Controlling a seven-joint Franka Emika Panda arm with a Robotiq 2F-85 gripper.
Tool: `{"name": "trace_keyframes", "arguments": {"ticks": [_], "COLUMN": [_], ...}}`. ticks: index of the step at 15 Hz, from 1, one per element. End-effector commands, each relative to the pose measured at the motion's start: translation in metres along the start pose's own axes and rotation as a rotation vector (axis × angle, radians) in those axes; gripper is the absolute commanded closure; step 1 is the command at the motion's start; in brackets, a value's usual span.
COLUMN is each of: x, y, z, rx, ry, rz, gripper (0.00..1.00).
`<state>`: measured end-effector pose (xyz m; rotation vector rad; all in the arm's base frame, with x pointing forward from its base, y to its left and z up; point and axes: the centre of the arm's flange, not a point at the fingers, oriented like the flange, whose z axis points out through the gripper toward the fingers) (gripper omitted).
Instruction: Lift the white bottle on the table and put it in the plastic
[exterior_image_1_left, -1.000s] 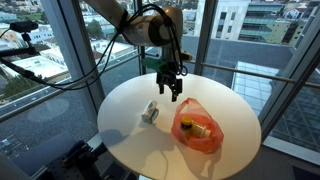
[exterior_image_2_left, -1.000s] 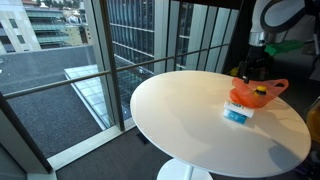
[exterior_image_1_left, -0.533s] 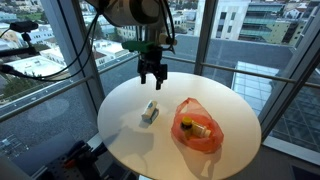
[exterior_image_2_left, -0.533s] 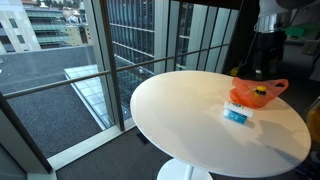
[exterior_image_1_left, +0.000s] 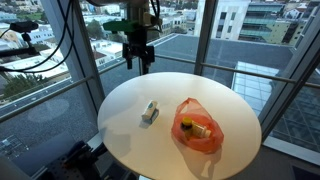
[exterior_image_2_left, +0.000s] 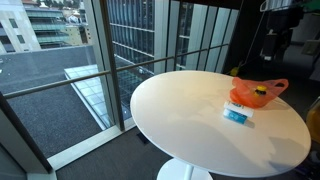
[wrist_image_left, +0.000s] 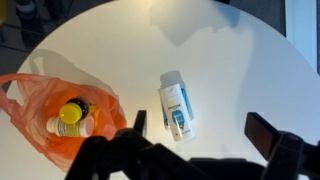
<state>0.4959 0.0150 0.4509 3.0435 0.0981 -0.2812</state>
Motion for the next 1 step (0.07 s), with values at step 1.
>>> {"name": "trace_keyframes", "arguments": {"ticks": [1], "x": [-0.0019], "y": [-0.0012], "z": [-0.0023], "rx": [0.000], "ry": [0.005], "rz": [-0.003], "gripper": [0.00]}}
